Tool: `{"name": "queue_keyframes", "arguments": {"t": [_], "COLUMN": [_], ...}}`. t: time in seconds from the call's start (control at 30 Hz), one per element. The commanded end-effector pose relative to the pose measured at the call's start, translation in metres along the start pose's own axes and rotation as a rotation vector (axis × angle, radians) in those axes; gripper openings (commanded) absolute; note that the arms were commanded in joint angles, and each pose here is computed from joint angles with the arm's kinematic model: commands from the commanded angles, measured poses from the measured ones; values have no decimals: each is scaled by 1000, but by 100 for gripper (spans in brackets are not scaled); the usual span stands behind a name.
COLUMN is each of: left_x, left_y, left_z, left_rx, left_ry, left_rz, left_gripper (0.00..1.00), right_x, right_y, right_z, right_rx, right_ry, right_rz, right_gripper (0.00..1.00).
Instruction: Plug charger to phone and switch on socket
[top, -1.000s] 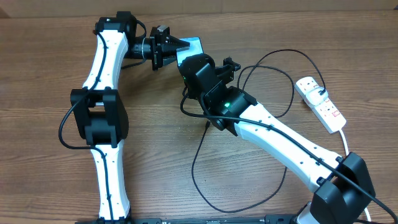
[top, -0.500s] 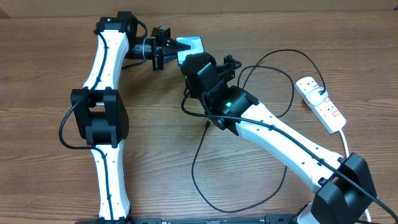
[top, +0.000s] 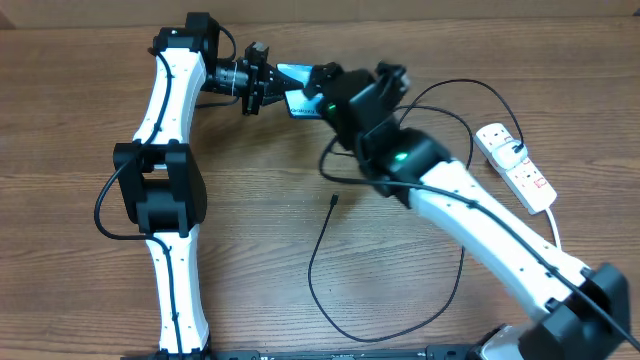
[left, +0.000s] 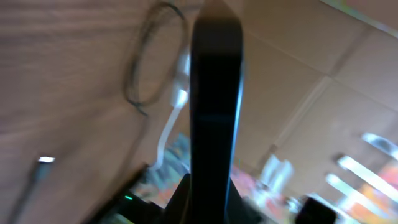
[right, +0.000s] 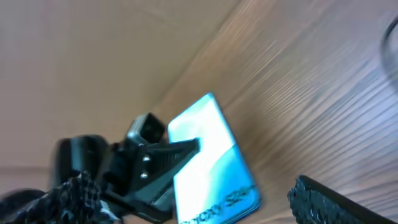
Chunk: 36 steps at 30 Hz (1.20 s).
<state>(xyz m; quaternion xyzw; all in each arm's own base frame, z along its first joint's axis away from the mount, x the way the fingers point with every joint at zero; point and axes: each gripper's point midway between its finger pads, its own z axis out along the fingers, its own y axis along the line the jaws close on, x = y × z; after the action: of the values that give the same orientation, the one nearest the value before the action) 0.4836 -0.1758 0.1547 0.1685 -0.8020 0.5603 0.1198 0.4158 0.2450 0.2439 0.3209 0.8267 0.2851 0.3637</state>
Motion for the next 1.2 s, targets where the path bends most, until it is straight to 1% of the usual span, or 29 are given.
{"name": "queue_keyframes", "arguments": {"t": [0.0, 0.1, 0.17, 0.23, 0.33, 0.37, 0.4, 0.43, 0.5, 0.63, 0.73, 0.87, 1.03, 1.17], "left_x": [-16, -24, -27, -30, -34, -34, -33, -33, -33, -37, -37, -37, -34, -33], "left_y": [11, 14, 13, 12, 9, 7, 5, 2, 0, 6, 9, 8, 11, 12], "left_z": [-13, -22, -31, -42, -64, -71, -78, -85, -95, -115, -116, -116, -115, -115], "left_rx": [-99, -188, -255, -330, -452, -481, -512, -542, -586, -691, -702, -700, -705, -707], "left_ry": [-89, -151, -205, -268, -381, -412, -443, -475, -521, -600, -602, -604, -594, -590], "left_rz": [75, 134, 163, 190, 218, 232, 241, 252, 264, 260, 250, 247, 236, 231], "left_gripper": [4, 4, 4, 4, 4, 4, 4, 4, 4, 4, 4, 4, 4, 4], "right_x": [-14, -1, 8, 16, 29, 34, 40, 46, 62, 97, 109, 122, 146, 154], "right_y": [4, -21, -40, -61, -82, -87, -90, -93, -101, -120, -137, -155, -174, -181], "right_z": [-13, -11, -13, -16, -16, -14, -11, -8, -2, 2, 4, 12, 30, 45], "right_rx": [-53, -30, 17, 96, 164, 172, 170, 174, 191, 251, 337, 392, 447, 479], "right_ry": [88, 255, 337, 384, 434, 445, 461, 479, 536, 711, 795, 846, 886, 880], "right_rz": [-251, -337, -368, -371, -380, -412, -455, -489, -509, -487, -471, -486, -491, -488], "right_gripper": [100, 100, 100, 100, 100, 97, 90, 88, 87, 86, 85, 78, 78, 78]}}
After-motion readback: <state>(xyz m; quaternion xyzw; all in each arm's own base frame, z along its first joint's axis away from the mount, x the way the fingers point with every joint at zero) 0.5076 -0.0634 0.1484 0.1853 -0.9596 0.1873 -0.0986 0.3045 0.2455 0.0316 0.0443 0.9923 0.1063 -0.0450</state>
